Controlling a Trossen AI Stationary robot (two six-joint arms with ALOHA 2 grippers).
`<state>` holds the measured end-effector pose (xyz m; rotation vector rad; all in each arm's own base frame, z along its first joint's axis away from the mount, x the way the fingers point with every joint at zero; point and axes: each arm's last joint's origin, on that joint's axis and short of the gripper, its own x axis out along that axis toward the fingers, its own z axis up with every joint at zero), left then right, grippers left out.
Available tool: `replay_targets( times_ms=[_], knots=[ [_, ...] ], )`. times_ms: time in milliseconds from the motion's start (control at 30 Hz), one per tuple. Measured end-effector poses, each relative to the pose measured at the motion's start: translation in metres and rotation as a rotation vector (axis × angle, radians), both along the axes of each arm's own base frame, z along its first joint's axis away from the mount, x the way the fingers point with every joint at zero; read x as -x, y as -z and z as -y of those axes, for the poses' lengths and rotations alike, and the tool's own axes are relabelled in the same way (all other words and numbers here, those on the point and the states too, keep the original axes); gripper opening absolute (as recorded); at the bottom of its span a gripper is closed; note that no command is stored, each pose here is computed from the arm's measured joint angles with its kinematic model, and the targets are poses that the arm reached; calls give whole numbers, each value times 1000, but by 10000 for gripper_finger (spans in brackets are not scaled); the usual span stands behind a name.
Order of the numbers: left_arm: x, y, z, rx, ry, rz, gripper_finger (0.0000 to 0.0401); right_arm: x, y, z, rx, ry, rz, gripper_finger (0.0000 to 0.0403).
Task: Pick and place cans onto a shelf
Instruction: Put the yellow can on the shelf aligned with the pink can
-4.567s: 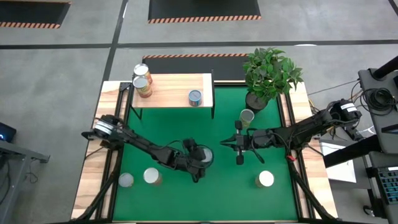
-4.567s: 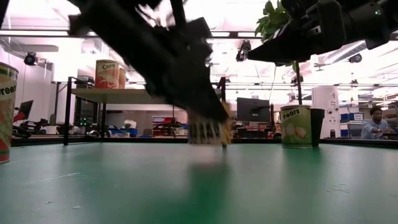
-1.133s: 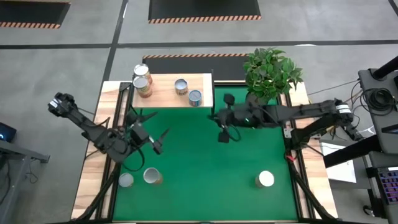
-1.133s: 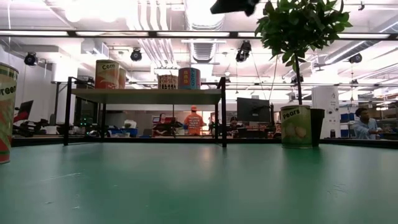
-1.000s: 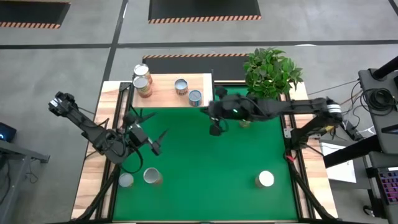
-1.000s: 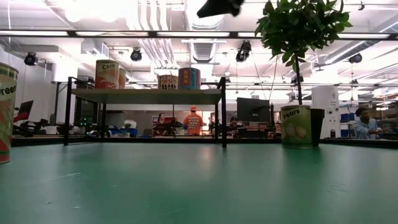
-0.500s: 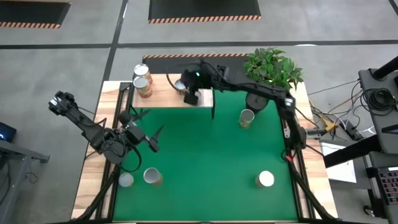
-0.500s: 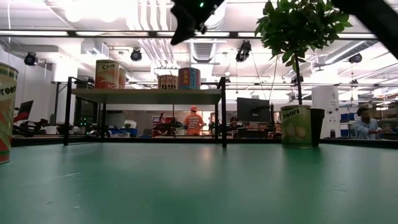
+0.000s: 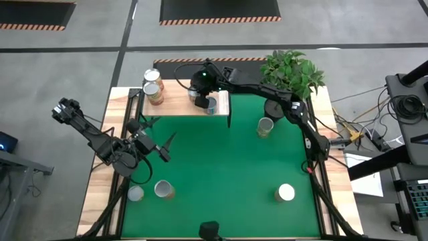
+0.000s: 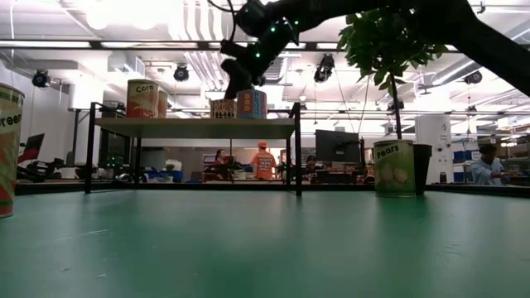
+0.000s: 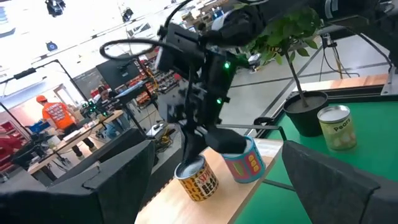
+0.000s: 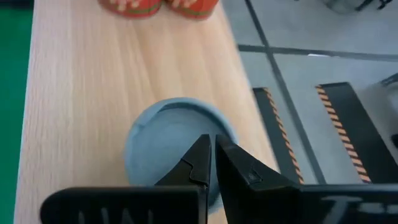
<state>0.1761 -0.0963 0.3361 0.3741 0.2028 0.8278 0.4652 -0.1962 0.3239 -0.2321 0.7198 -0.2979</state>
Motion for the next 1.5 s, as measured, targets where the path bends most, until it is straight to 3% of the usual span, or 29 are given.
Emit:
replay_targets(
  times_ms=[300,700,1500],
  knots=[
    [0,0,0,-1,0,-1,336,-1,9,0,0,-4,-50,12],
    [0,0,0,-1,0,-1,336,6,-1,-3,-44,60,-62,12],
    [0,0,0,2,2,0,336,25,-1,-7,-63,150,-216,12]
  ],
)
